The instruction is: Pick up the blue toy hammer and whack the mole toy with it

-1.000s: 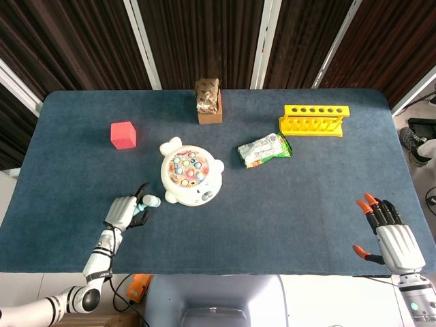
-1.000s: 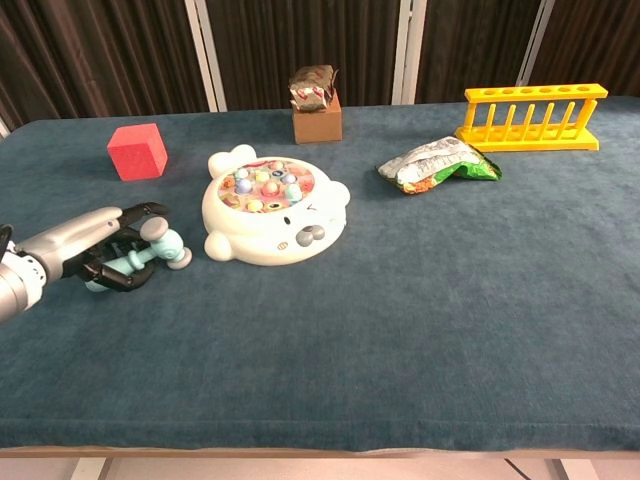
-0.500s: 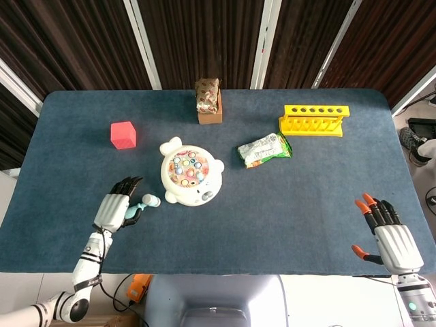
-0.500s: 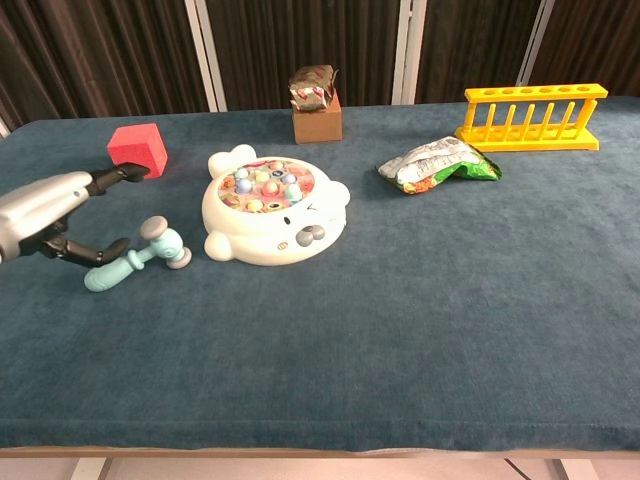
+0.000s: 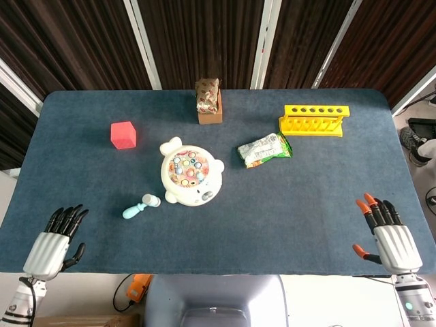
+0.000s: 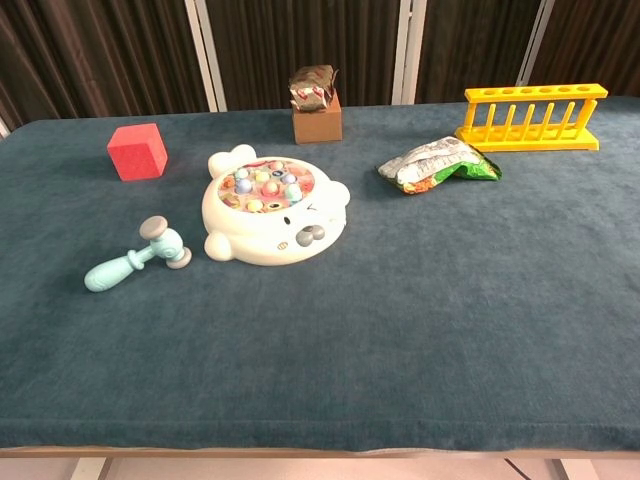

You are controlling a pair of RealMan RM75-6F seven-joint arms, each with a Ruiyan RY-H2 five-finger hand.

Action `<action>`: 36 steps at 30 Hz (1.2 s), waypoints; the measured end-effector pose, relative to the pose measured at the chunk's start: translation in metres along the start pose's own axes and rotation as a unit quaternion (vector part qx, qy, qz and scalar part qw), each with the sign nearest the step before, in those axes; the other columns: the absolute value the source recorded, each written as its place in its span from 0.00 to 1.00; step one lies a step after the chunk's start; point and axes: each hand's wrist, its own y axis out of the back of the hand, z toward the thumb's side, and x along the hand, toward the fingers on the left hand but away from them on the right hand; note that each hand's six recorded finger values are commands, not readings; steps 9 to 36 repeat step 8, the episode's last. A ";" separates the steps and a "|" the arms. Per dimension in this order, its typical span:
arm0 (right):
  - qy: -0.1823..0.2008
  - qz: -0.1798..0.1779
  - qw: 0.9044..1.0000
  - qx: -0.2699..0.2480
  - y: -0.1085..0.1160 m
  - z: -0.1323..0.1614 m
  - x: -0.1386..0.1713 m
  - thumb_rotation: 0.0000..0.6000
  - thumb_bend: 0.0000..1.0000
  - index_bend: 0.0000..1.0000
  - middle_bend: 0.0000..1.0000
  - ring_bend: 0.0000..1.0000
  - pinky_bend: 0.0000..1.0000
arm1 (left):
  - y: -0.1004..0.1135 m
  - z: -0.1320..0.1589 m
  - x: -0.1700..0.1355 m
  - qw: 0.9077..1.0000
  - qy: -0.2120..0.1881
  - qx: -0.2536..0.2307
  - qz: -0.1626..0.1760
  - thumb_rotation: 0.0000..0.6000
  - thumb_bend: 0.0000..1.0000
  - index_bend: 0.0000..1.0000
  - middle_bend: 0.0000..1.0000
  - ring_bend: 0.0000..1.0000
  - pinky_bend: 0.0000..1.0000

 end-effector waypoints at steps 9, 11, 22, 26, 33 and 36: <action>0.010 0.011 1.000 0.002 -0.005 0.006 0.002 1.00 0.34 0.00 0.00 0.00 0.00 | 0.004 -0.004 -0.018 1.000 0.014 0.002 0.028 1.00 0.45 0.00 0.00 0.00 0.03; 0.010 0.011 1.000 0.002 -0.005 0.006 0.002 1.00 0.34 0.00 0.00 0.00 0.00 | 0.004 -0.004 -0.018 1.000 0.014 0.002 0.028 1.00 0.45 0.00 0.00 0.00 0.03; 0.010 0.011 1.000 0.002 -0.005 0.006 0.002 1.00 0.34 0.00 0.00 0.00 0.00 | 0.004 -0.004 -0.018 1.000 0.014 0.002 0.028 1.00 0.45 0.00 0.00 0.00 0.03; 0.010 0.011 1.000 0.002 -0.005 0.006 0.002 1.00 0.34 0.00 0.00 0.00 0.00 | 0.004 -0.004 -0.018 1.000 0.014 0.002 0.028 1.00 0.45 0.00 0.00 0.00 0.03; 0.010 0.011 1.000 0.002 -0.005 0.006 0.002 1.00 0.34 0.00 0.00 0.00 0.00 | 0.004 -0.004 -0.018 1.000 0.014 0.002 0.028 1.00 0.45 0.00 0.00 0.00 0.03; 0.010 0.011 1.000 0.002 -0.005 0.006 0.002 1.00 0.34 0.00 0.00 0.00 0.00 | 0.004 -0.004 -0.018 1.000 0.014 0.002 0.028 1.00 0.45 0.00 0.00 0.00 0.03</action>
